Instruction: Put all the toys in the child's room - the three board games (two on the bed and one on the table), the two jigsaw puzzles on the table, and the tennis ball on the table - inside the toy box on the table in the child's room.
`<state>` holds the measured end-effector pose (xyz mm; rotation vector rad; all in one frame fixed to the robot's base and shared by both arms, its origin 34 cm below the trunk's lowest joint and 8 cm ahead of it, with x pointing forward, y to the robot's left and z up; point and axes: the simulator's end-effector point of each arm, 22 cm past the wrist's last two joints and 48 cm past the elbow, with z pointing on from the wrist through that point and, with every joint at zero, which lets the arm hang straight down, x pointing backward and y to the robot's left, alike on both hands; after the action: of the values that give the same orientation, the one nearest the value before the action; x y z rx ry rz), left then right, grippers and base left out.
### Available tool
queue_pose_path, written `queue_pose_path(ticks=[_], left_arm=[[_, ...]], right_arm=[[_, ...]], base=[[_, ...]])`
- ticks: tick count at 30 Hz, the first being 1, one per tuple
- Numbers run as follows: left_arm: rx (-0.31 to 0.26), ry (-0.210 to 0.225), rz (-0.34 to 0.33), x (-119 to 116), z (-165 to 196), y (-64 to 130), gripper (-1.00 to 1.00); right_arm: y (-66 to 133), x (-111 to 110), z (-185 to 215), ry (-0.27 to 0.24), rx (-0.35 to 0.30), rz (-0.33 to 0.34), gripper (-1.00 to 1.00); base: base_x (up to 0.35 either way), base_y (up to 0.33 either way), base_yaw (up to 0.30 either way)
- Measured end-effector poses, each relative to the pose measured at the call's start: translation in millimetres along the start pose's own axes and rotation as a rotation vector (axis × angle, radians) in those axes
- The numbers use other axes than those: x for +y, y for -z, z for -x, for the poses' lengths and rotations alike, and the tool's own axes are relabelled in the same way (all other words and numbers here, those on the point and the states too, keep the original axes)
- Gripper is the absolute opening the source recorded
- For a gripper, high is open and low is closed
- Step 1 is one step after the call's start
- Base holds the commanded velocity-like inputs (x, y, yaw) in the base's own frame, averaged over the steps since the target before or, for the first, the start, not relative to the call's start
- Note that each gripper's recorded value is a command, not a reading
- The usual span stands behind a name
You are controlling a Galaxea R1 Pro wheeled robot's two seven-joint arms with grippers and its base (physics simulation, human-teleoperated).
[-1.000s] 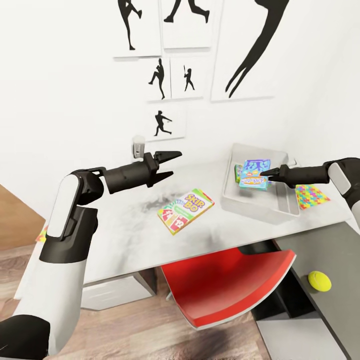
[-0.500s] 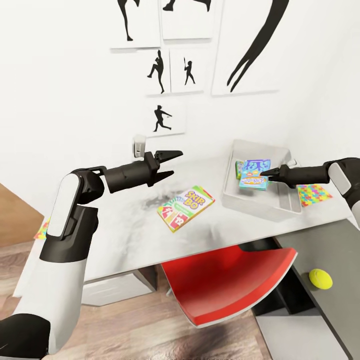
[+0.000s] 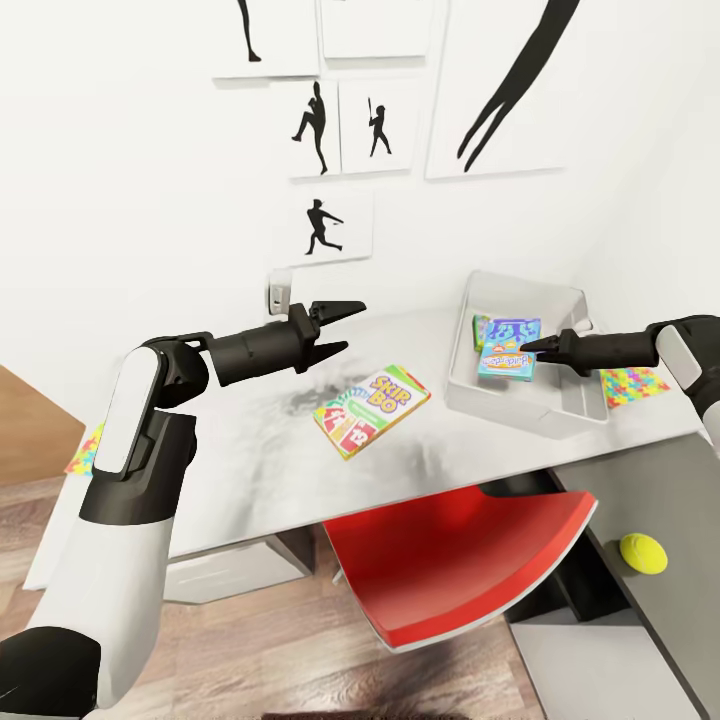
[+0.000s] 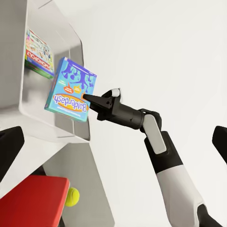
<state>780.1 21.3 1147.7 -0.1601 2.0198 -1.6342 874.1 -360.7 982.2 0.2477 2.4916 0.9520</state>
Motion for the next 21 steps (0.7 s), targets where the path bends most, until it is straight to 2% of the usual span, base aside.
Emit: queue_pose_path(ticks=[21], left_arm=[[0.01, 0.029, 0.014, 22.3, -3.4, -5.4, 1.0]], right_arm=[[-15.9, -18.0, -9.4, -0.02, 0.025, -0.012, -1.0]], base=[[0.0, 0.0, 0.0]])
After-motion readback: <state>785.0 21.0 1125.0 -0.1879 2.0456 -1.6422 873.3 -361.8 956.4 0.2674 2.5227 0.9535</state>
